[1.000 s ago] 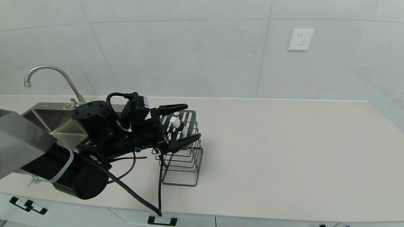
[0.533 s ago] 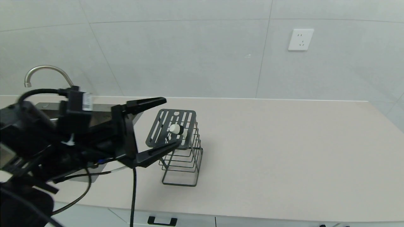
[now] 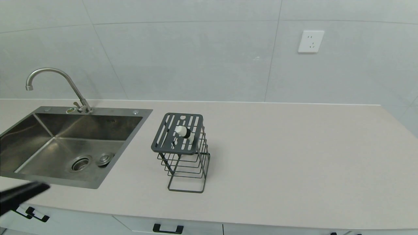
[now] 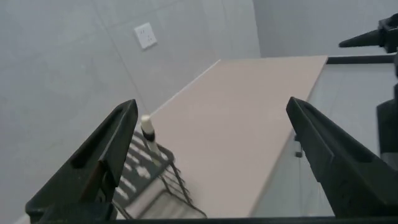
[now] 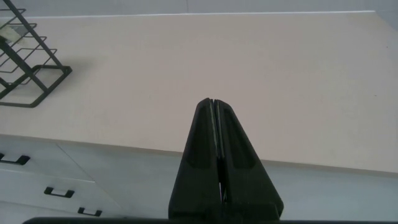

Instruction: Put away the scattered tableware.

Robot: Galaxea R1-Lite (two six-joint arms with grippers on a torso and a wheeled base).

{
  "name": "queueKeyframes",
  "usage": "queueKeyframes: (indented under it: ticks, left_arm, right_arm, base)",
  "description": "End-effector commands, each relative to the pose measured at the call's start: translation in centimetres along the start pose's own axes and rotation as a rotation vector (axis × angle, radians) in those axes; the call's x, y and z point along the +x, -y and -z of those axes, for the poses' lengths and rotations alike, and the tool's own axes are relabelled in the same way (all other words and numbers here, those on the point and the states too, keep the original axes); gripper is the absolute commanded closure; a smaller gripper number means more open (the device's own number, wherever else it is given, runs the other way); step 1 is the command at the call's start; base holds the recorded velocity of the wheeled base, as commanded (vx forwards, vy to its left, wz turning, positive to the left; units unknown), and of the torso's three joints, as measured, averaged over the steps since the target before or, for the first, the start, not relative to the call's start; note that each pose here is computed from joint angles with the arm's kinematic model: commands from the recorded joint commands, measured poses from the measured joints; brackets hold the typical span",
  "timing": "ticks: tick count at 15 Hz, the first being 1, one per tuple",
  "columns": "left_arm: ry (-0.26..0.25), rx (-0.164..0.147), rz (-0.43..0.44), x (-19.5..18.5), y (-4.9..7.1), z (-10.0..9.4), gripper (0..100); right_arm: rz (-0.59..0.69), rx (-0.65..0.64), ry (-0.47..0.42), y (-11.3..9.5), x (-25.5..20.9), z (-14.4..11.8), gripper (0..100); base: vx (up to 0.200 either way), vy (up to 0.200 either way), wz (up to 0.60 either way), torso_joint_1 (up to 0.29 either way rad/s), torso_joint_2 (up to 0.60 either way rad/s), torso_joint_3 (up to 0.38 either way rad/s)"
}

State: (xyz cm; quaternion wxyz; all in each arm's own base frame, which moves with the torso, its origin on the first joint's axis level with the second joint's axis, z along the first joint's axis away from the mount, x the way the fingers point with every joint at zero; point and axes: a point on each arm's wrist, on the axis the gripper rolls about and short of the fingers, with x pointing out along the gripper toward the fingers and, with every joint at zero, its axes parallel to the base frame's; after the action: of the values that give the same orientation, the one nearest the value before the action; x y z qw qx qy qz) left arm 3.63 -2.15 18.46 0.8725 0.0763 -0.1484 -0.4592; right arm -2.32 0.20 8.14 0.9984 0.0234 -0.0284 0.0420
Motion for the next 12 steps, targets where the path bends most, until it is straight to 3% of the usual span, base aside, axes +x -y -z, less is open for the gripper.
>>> queueKeyframes:
  ticks: [1,2,3,4,6,7,8,12]
  left_arm:
    - [-0.052,-0.176,-0.139,-5.9,7.6,3.9,0]
    - [-0.147,-0.170,-0.288,-5.9,7.3,6.6,0]
    - [-0.193,-0.149,-0.381,-6.0,7.1,7.5,0]
    - [-0.275,-0.122,-0.582,-6.4,6.9,7.8,0]
    - [-0.323,-0.071,-0.940,-6.9,6.3,8.1,0]
    - [-0.343,-0.085,-0.998,-7.1,6.3,8.3,0]
    - [-0.333,-0.113,-1.001,-7.1,6.3,8.3,0]
    - [-0.329,-0.123,-0.998,-7.1,6.3,8.3,0]
  right_arm:
    - [0.001,0.001,-0.001,0.0,0.0,0.0,100]
    - [0.001,0.006,-0.001,0.0,0.0,0.0,100]
    - [0.003,0.006,0.001,0.0,0.0,0.0,100]
    - [0.003,0.002,0.001,0.0,0.0,0.0,100]
    - [0.000,0.003,-0.001,0.0,0.0,0.0,100]
    - [0.001,0.004,-0.001,0.0,0.0,0.0,100]
    - [0.003,0.006,0.001,0.0,0.0,0.0,100]
    - [0.000,0.001,0.001,0.0,0.0,0.0,100]
  base:
    - [0.000,0.000,0.00,0.000,0.00,0.000]
    - [0.000,0.000,0.00,0.000,0.00,0.000]
    - [0.000,0.000,0.00,0.000,0.00,0.000]
    - [0.000,0.000,0.00,0.000,0.00,0.000]
    - [0.000,0.000,0.00,0.000,0.00,0.000]
    - [0.000,0.000,0.00,0.000,0.00,0.000]
    - [0.000,0.000,0.00,0.000,0.00,0.000]
    - [0.000,0.000,0.00,0.000,0.00,0.000]
